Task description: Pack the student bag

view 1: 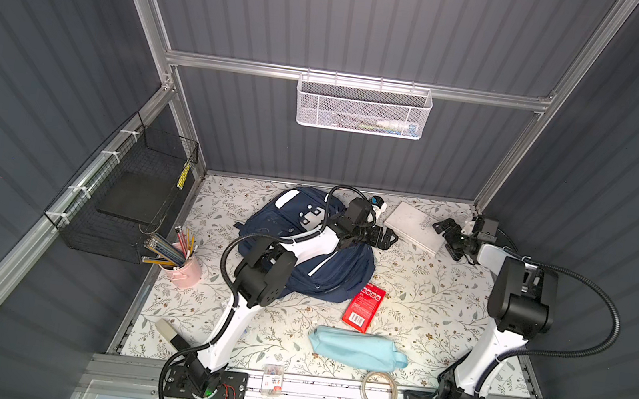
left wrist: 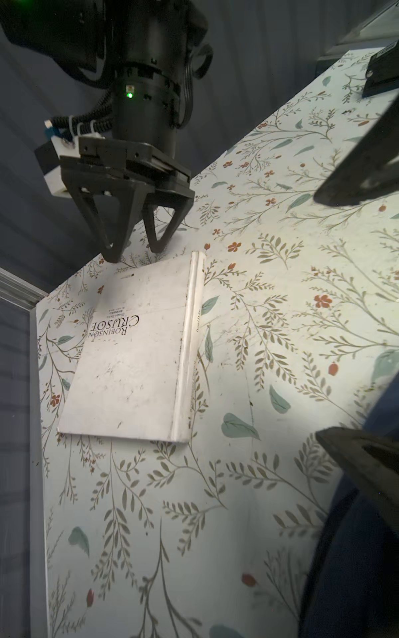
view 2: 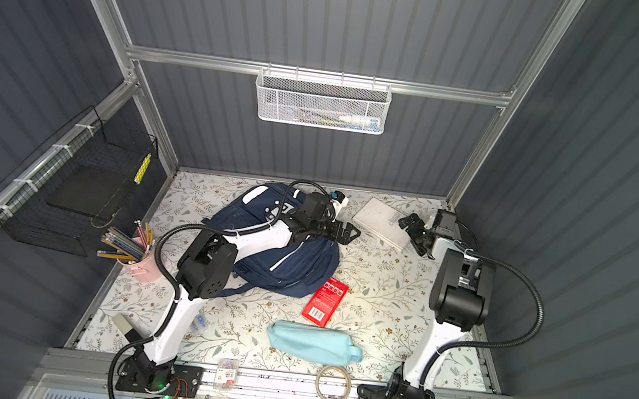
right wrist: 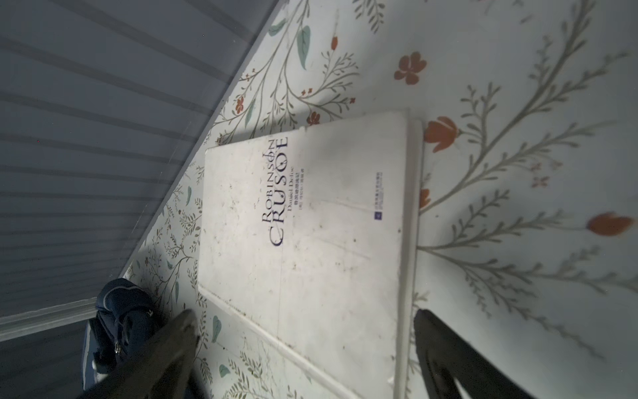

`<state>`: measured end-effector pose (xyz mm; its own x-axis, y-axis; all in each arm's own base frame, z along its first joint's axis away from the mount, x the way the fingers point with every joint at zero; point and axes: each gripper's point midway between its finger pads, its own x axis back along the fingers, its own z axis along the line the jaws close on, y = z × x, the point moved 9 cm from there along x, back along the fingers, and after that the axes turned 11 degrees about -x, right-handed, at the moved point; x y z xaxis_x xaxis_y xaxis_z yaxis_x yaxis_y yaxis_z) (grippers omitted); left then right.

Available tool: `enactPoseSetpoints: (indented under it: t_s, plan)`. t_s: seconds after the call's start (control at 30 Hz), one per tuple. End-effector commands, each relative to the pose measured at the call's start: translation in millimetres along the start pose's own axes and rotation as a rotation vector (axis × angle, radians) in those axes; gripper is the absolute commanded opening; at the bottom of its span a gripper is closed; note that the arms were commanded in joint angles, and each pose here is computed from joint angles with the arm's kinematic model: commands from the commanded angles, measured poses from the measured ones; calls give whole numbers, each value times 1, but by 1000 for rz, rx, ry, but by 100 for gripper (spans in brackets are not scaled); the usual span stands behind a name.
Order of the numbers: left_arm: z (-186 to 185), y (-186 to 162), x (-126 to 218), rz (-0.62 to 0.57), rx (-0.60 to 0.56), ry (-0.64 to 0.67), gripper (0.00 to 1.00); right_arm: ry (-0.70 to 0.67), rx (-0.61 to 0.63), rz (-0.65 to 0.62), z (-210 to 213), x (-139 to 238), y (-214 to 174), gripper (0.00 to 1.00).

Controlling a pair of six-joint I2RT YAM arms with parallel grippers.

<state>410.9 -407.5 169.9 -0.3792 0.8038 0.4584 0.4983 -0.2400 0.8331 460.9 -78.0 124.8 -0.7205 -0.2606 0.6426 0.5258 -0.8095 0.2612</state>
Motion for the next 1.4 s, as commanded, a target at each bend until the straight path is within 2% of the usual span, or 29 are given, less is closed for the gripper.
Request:
enactPoseSetpoints:
  t_s: [0.0, 0.17, 0.23, 0.33, 0.4, 0.47, 0.53, 0.63, 0.7, 0.8, 0.93, 0.97, 1.07, 1.37]
  plan:
    - [-5, 19, -11, -98, -31, -60, 100, 0, -59, 51, -2, -7, 5, 94]
    - [8, 12, -38, -107, -38, -52, 100, -110, -105, 125, -13, -9, 1, 90]
    - [15, 9, -46, -125, -33, 1, 100, -180, -97, 170, -18, -9, -3, 88]
    - [28, 5, -54, -163, -38, 93, 100, -353, -43, 246, -23, -3, -8, 82]
    - [33, 5, -57, -202, -59, 133, 100, -506, 31, 259, -26, 2, -9, 77]
    - [37, 5, -60, -244, -63, 147, 100, -582, 116, 265, -19, 2, -14, 75]
    - [37, 5, -68, -271, -87, 119, 100, -550, 137, 286, -13, -3, -17, 74]
    - [41, 5, -78, -301, -100, 91, 100, -364, 64, 319, -6, -11, -18, 72]
    - [50, 2, -83, -313, -74, 73, 100, -278, 61, 317, 2, -15, -19, 67]
    - [68, -4, -89, -342, 1, 34, 100, -237, 29, 330, 7, -16, -19, 59]
    - [82, -14, -99, -316, 21, 85, 100, -375, 29, 327, -1, -8, -19, 53]
    - [84, -15, -100, -310, 23, 95, 100, -427, 40, 310, -6, -6, -18, 49]
    - [86, -20, -105, -318, 23, 92, 100, -479, 55, 364, -8, -4, -22, 34]
    - [88, -22, -106, -337, 43, 75, 100, -619, 119, 515, -13, -14, -42, 32]
